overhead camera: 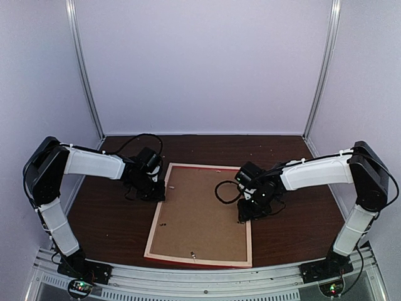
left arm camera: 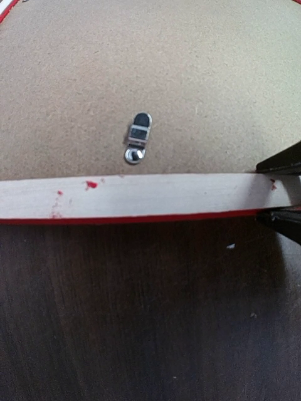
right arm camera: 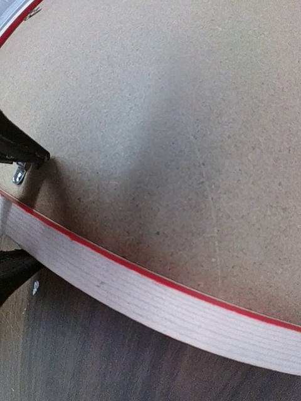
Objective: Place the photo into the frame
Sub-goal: Press the fastener onto the backboard.
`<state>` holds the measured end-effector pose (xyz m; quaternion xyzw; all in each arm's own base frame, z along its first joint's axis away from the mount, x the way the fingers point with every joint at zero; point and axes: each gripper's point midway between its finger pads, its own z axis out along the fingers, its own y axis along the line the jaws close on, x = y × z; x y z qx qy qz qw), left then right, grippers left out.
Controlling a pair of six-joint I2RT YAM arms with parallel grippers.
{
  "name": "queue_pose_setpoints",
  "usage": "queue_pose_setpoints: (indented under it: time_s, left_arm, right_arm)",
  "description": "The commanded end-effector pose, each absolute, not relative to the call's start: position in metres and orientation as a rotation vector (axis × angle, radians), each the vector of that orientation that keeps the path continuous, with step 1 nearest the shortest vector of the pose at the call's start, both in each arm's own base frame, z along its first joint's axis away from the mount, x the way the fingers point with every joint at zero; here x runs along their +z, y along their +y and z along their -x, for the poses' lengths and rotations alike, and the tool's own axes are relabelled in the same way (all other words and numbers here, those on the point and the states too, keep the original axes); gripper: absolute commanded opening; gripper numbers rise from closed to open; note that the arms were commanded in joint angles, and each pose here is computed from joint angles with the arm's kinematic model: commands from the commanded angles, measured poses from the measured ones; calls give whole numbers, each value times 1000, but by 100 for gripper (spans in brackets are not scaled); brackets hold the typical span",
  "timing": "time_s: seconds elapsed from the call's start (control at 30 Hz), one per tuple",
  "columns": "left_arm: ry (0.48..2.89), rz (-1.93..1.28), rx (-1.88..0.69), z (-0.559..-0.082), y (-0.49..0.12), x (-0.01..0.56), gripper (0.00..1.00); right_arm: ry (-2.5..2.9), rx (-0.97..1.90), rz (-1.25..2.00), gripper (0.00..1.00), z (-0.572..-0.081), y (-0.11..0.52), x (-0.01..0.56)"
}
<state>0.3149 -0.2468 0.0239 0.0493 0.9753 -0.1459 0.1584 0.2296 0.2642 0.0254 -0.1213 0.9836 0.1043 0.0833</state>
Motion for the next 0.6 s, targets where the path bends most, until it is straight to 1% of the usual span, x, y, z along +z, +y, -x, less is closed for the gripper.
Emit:
queue_pose_setpoints:
  time_s: [0.0,0.2,0.57]
  left_arm:
    - [2857,-184,-364,-302,-241,-2,15]
    - [2857,-184,-365,-302,-241,-2,15]
    - [2857,-183,-363,-302,-240,-2,15]
  right_arm:
    - [3000,360,442,47,-206,269,17]
    - [3006,350,446,51,-204,265,17]
    - [3030,308,490,52,-197,257,14]
